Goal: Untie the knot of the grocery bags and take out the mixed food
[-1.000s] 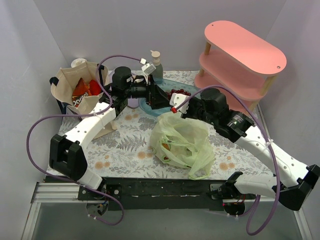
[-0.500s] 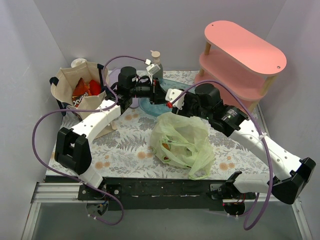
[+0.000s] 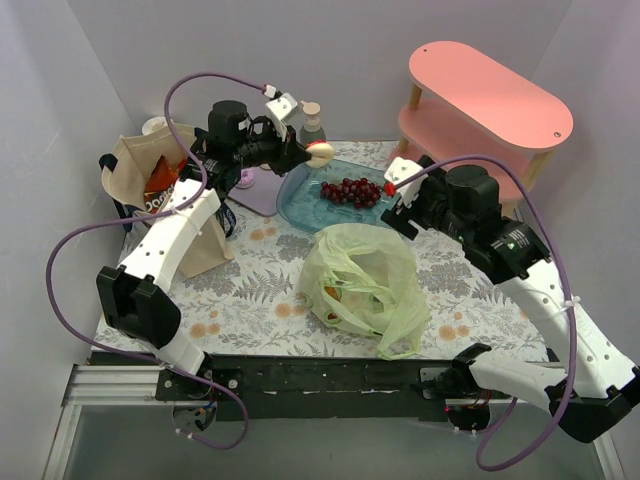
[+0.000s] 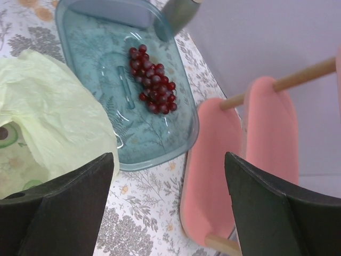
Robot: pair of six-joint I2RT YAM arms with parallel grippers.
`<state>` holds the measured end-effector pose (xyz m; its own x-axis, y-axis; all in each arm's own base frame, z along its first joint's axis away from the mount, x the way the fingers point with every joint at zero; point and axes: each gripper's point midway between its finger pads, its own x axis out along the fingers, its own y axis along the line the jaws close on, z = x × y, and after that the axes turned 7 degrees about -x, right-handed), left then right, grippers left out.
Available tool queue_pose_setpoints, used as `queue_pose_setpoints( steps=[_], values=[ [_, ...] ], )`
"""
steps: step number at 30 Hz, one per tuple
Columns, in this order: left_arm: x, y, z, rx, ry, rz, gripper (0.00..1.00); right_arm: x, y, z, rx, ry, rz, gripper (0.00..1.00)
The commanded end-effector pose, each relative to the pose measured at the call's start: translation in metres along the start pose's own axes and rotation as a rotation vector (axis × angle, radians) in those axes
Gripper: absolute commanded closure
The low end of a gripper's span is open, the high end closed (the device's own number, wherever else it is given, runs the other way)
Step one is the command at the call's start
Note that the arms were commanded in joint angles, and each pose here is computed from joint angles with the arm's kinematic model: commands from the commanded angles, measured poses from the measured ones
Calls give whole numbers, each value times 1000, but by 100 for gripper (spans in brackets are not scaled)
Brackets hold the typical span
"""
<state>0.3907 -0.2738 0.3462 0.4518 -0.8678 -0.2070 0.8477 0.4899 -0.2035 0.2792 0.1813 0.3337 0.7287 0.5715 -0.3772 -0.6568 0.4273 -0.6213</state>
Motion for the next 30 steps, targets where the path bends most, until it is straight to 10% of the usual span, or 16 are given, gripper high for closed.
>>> queue_pose_setpoints(
  steps=[1, 21, 30],
  values=[
    [-33, 54, -33, 279, 179, 285, 100, -6, -9, -24, 128, 52, -41, 9],
    [-26, 227, -162, 654, 720, 730, 100, -3, -5, -45, 204, 79, -17, 13],
    [-8, 268, -166, 781, 707, 787, 100, -9, -4, -60, 239, 103, -21, 14]
  ],
)
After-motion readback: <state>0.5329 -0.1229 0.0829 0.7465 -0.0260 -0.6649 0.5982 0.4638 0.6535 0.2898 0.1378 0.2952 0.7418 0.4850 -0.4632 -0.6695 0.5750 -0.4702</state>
